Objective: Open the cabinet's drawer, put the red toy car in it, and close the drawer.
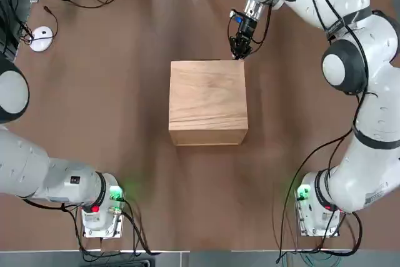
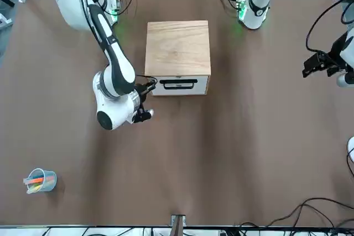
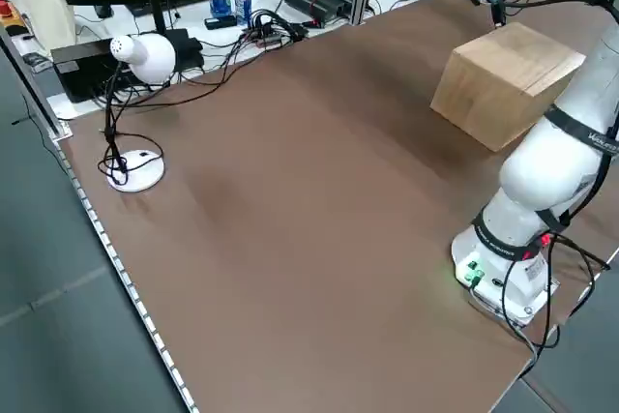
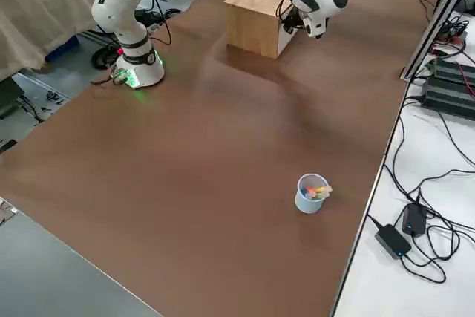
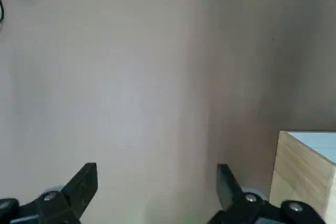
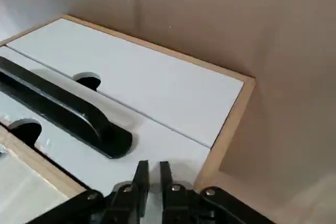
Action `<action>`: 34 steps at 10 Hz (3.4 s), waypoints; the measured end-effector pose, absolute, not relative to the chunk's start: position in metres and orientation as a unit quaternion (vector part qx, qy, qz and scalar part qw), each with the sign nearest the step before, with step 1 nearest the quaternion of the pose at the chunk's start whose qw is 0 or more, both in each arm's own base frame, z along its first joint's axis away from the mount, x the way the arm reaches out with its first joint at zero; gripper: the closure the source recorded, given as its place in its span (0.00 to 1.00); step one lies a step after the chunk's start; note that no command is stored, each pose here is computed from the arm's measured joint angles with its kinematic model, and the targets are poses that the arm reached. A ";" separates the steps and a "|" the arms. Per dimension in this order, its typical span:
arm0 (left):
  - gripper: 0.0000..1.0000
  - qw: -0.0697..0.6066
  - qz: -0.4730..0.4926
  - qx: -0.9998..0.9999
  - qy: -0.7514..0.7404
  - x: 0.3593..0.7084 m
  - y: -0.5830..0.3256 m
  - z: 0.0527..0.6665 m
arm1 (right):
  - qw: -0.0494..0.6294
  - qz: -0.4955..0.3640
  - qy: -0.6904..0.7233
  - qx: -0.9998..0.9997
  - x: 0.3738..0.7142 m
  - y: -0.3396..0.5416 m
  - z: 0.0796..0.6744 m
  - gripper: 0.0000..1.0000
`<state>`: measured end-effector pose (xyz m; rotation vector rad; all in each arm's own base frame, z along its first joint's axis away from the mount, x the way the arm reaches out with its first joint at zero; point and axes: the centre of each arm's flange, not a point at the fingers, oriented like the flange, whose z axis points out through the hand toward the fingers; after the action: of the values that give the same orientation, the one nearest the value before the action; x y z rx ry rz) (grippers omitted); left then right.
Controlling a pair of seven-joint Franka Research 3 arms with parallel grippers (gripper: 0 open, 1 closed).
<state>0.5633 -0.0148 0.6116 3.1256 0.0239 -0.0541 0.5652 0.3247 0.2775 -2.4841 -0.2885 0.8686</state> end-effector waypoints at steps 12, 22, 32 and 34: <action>0.00 0.008 -0.017 1.000 0.008 0.563 -0.015 0.612 | 0.144 0.040 -0.027 -0.988 0.710 0.117 0.392 0.00; 0.00 0.008 -0.018 1.000 0.008 0.564 -0.015 0.611 | 0.067 -0.051 0.056 -0.995 0.684 -0.033 0.542 0.00; 0.00 0.008 -0.019 1.000 0.008 0.564 -0.015 0.610 | 0.062 -0.045 0.045 -0.996 0.593 -0.041 0.636 0.00; 0.00 0.008 -0.019 1.000 0.008 0.564 -0.015 0.610 | 0.051 -0.030 0.042 -0.997 0.583 -0.040 0.634 0.00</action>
<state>0.5644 -0.0146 0.6098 3.1259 0.0247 -0.0592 0.5831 -0.0402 0.6338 -3.0346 0.1286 -0.0916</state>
